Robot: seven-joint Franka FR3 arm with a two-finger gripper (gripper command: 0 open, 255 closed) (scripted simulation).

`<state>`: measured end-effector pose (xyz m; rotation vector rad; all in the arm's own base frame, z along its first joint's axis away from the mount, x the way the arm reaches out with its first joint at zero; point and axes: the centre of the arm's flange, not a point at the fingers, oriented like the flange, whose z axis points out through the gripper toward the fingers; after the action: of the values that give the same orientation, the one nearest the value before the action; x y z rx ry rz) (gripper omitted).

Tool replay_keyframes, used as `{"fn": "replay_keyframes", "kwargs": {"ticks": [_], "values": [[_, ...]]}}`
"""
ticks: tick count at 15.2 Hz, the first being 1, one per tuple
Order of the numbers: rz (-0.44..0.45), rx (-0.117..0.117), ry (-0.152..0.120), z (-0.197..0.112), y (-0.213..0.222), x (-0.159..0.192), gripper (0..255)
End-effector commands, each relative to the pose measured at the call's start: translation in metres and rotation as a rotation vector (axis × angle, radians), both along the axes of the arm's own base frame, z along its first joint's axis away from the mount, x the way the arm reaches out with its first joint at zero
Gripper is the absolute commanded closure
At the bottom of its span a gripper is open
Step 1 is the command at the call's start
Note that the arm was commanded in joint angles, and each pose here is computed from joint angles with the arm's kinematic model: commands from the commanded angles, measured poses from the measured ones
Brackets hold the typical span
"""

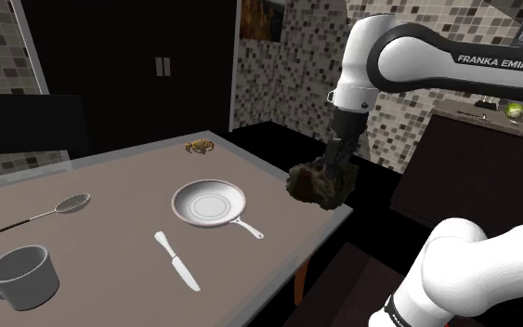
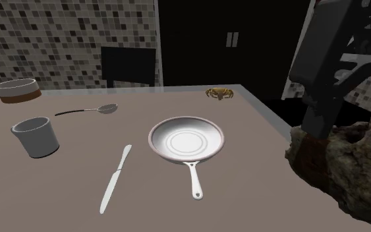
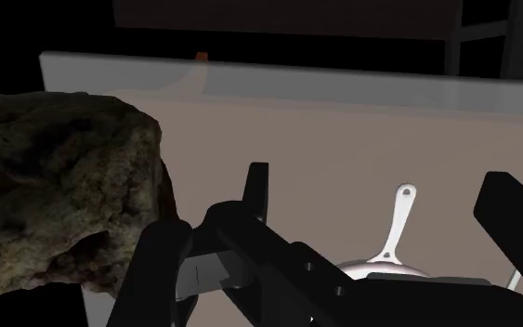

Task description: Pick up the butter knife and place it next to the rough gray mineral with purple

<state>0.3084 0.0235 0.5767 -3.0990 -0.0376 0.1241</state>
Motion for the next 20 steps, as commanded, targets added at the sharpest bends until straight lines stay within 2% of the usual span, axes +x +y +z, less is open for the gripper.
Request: {"fn": "replay_keyframes", "kwargs": {"ticks": [1,20], "values": [[0.000,0.000,0.000,0.000,0.000,0.000,0],[-0.053,0.000,0.005,-0.125,0.178,0.125,0]]}}
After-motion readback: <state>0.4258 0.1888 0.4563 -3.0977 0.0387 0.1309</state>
